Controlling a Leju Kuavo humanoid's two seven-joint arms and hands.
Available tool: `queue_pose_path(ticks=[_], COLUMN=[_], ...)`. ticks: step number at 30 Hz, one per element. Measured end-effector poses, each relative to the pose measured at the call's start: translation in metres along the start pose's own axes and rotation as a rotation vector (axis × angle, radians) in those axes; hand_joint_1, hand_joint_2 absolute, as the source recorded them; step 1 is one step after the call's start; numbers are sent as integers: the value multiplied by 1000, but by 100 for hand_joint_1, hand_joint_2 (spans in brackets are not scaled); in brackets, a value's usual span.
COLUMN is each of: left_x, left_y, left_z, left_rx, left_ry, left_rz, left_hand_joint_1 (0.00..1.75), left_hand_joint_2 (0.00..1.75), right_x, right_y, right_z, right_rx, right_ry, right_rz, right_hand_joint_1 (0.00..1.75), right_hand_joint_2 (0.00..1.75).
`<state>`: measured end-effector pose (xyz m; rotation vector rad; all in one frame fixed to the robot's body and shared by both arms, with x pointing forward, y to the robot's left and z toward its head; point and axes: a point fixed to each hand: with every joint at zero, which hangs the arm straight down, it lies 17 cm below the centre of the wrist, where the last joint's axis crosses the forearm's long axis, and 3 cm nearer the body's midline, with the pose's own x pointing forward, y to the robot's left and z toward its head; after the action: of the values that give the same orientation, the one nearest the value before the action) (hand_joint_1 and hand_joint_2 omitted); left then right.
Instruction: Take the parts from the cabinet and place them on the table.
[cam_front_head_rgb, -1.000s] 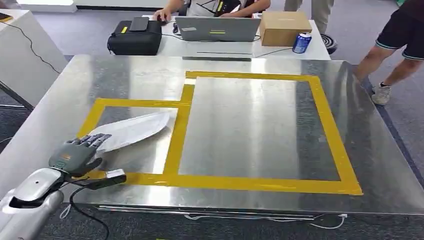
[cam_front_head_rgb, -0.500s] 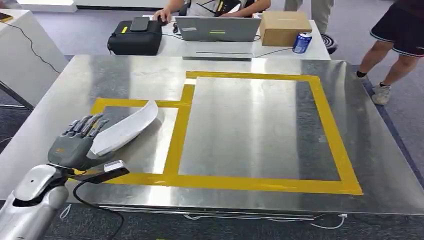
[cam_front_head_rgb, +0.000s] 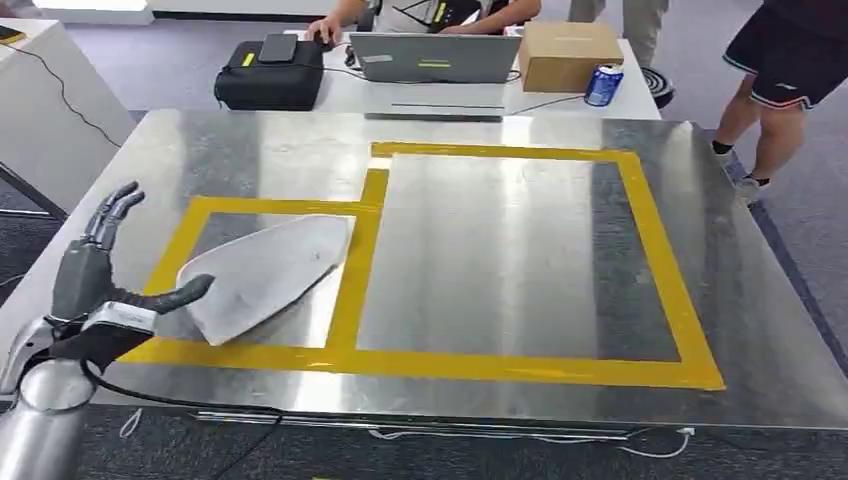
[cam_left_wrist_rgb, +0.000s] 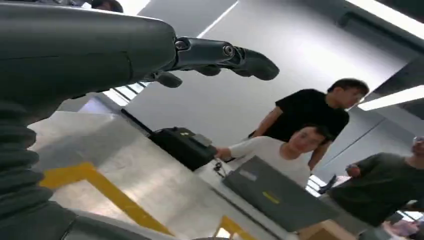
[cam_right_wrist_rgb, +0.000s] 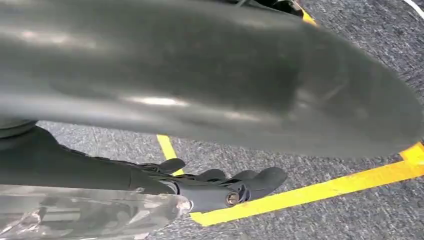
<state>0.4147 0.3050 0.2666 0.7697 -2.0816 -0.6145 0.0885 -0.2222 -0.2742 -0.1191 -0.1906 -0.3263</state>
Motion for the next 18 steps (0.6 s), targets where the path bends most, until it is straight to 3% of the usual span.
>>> queue_pose_path(ticks=[5,7,9,14,18], left_x=[8,15,29,20,-7], left_y=[13,17,31,128,205], left_z=[-3,-3,-2,12,54], left_rx=[35,44,69,362,584], left_ry=[-17,-40,-86,-189,-252], left_rz=[13,137,397,743,829], left_hand_joint_1=[0,0,0,0,0], left_hand_joint_2=[0,0,0,0,0], right_x=[0,0,1,3,3], right_y=[0,0,0,0,0], right_z=[0,0,0,0,0], right_rx=[0,0,0,4,1], right_ry=[0,-2,-4,-19,-21], right_rz=[-1,-1,-1,7,5], right_hand_joint_1=[0,0,0,0,0], right_hand_joint_2=[0,0,0,0,0])
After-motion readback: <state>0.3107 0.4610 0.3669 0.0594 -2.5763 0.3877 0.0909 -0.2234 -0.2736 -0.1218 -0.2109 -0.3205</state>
